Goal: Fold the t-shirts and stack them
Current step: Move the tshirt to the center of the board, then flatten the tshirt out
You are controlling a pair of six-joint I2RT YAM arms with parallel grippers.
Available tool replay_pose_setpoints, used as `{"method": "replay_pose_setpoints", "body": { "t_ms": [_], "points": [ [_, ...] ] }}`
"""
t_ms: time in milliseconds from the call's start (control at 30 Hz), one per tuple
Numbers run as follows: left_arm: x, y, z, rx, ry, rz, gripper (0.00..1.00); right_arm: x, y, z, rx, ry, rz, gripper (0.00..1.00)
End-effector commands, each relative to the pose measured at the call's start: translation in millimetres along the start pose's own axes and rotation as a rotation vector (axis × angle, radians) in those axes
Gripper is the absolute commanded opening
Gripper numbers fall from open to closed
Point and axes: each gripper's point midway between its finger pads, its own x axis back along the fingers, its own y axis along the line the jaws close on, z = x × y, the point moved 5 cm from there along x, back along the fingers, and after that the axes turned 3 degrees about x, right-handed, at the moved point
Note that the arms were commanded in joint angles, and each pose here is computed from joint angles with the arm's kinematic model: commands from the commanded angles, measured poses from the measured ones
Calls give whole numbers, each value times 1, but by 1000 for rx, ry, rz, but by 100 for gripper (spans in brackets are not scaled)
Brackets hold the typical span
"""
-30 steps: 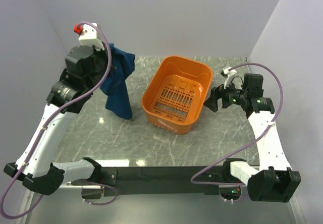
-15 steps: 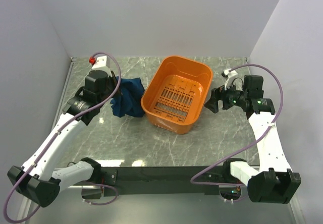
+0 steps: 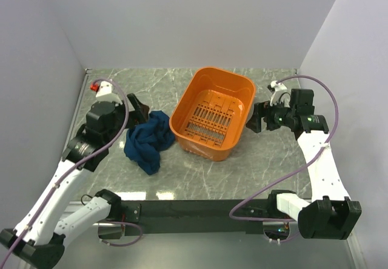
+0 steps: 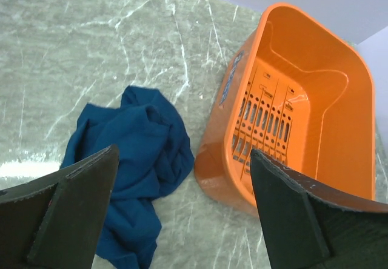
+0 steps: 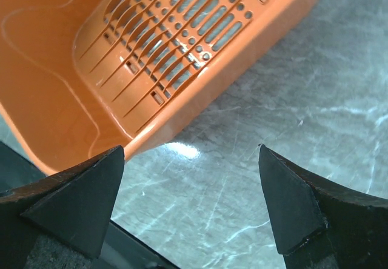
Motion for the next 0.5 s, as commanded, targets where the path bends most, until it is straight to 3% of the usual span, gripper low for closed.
{"method": "replay_pose_setpoints", "body": {
  "t_ms": [0,200,467],
  "points": [
    [9,4,2,67,-44,13,94,3,-4,-21,-77,-60,86,98],
    [17,13,12,123,-63,10,96,-8,-14,-29,-216,-81,195,100],
    [19,17,14,151,-79,-1,97,-27,-8,-42,-240,-69,167,100]
  ]
}}
